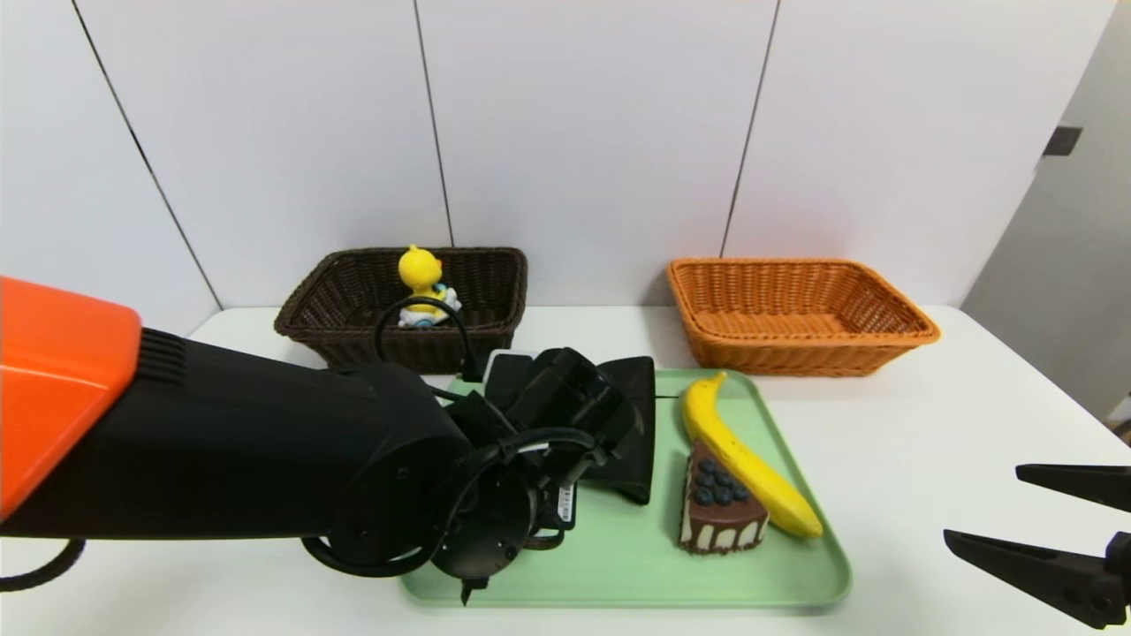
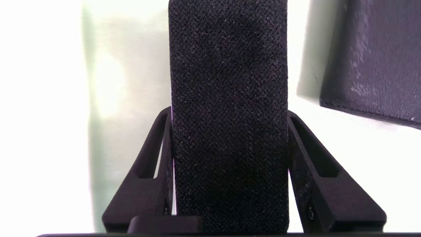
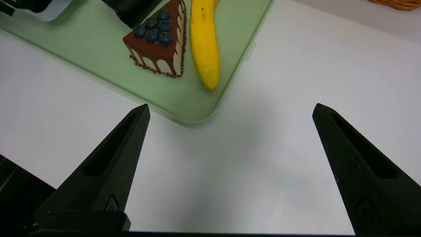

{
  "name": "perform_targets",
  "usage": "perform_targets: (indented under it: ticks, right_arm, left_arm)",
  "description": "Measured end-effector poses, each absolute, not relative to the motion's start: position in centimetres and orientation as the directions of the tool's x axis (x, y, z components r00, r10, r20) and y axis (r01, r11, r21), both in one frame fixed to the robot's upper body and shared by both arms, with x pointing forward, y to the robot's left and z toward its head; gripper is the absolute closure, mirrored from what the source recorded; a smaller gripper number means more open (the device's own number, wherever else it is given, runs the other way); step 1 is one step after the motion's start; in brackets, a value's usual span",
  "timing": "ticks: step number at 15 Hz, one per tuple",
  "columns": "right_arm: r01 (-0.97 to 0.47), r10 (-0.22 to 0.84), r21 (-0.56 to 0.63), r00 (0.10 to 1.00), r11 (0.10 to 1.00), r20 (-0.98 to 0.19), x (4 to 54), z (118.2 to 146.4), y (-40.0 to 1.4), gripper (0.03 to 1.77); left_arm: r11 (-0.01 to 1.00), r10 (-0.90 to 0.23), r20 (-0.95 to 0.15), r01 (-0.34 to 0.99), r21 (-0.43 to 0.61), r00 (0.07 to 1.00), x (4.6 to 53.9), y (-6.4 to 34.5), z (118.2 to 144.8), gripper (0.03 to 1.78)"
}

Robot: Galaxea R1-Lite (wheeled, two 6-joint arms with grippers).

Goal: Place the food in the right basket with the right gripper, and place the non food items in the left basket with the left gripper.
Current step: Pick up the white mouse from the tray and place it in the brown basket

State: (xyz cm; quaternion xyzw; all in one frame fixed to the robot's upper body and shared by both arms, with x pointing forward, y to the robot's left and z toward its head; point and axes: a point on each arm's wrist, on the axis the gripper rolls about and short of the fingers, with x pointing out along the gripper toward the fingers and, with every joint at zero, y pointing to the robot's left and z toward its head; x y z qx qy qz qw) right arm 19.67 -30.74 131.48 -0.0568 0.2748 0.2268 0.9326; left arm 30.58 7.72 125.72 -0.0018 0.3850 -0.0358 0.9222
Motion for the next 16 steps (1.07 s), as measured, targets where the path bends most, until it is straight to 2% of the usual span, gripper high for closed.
perform_targets:
  ticks: [3, 7, 10, 13, 16]
  right_arm:
    - [-0.455, 0.392, 0.017, 0.748, 0.890, -0.535, 19.6, 131.5, -30.8, 0.09]
    - [-0.456, 0.393, 0.014, 0.752, 0.890, -0.530, 19.5, 131.6, -30.8, 0.09]
    - [-0.456, 0.394, 0.012, 0.755, 0.890, -0.524, 19.3, 131.7, -30.8, 0.09]
    - [-0.456, 0.394, 0.011, 0.757, 0.890, -0.521, 19.3, 131.7, -30.8, 0.09]
    - [-0.456, 0.394, 0.011, 0.757, 0.890, -0.521, 19.3, 131.7, -30.8, 0.09]
  left_arm:
    - [0.996, -0.084, -0.677, 0.065, -0.054, 0.731, 30.4, 9.1, 128.3, 0.84]
    - [0.994, -0.103, -0.552, 0.070, -0.080, 0.827, 32.6, 11.9, 134.2, 0.84]
    - [0.996, -0.083, -0.468, 0.056, -0.071, 0.880, 35.2, 14.1, 137.7, 0.84]
    - [0.998, -0.030, -0.434, 0.000, -0.069, 0.900, 38.3, 15.7, 138.8, 0.84]
    - [0.996, 0.021, -0.422, -0.057, -0.074, 0.906, 41.8, 16.2, 138.4, 0.84]
